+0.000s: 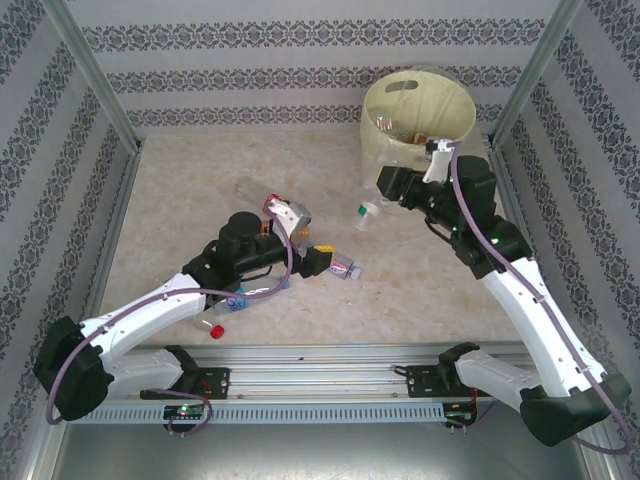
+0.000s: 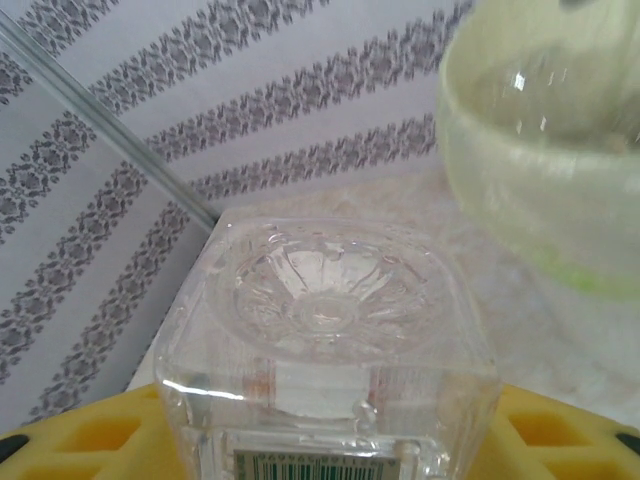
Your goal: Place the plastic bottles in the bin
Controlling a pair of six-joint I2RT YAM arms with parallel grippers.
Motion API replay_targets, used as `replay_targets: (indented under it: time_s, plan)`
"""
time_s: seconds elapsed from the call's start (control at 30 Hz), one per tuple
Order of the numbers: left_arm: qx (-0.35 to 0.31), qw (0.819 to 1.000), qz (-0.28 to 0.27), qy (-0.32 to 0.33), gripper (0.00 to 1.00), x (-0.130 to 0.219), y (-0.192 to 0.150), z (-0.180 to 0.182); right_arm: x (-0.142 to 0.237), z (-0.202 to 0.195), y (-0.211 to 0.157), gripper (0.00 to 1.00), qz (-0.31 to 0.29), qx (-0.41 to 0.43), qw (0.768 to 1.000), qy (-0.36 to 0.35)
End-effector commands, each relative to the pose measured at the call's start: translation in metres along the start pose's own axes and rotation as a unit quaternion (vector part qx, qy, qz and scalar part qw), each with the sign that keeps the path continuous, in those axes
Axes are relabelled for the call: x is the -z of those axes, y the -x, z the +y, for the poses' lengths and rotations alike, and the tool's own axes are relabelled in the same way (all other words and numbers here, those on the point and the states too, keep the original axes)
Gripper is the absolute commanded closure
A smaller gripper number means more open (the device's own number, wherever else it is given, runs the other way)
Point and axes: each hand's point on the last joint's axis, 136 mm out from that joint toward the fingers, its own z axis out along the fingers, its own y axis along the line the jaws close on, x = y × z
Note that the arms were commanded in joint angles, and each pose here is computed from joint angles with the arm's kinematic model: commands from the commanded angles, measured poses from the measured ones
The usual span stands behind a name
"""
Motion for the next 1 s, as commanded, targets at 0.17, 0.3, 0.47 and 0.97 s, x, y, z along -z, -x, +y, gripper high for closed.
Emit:
replay_targets:
  time_s: [0.17,0.3,0.47,0.97]
  plan:
    - [-0.011,0.991,-0.128,0.040,0.00,0.021,0.052,0.009,0.022,-0.013,0.073,0.42,-0.082,0.132,0.982,-0.106]
    - [-0.014,0.989,-0.140,0.052,0.00,0.026,0.056,0.013,0.018,-0.019,0.101,0.42,-0.104,0.163,0.971,-0.141]
    - [-0.018,0.988,-0.141,0.060,0.00,0.028,0.055,0.017,0.007,-0.032,0.135,0.42,-0.111,0.193,0.956,-0.190]
    - [-0.037,0.991,-0.114,0.066,0.00,0.020,0.045,0.020,-0.073,-0.105,0.167,0.41,-0.032,0.195,0.948,-0.248]
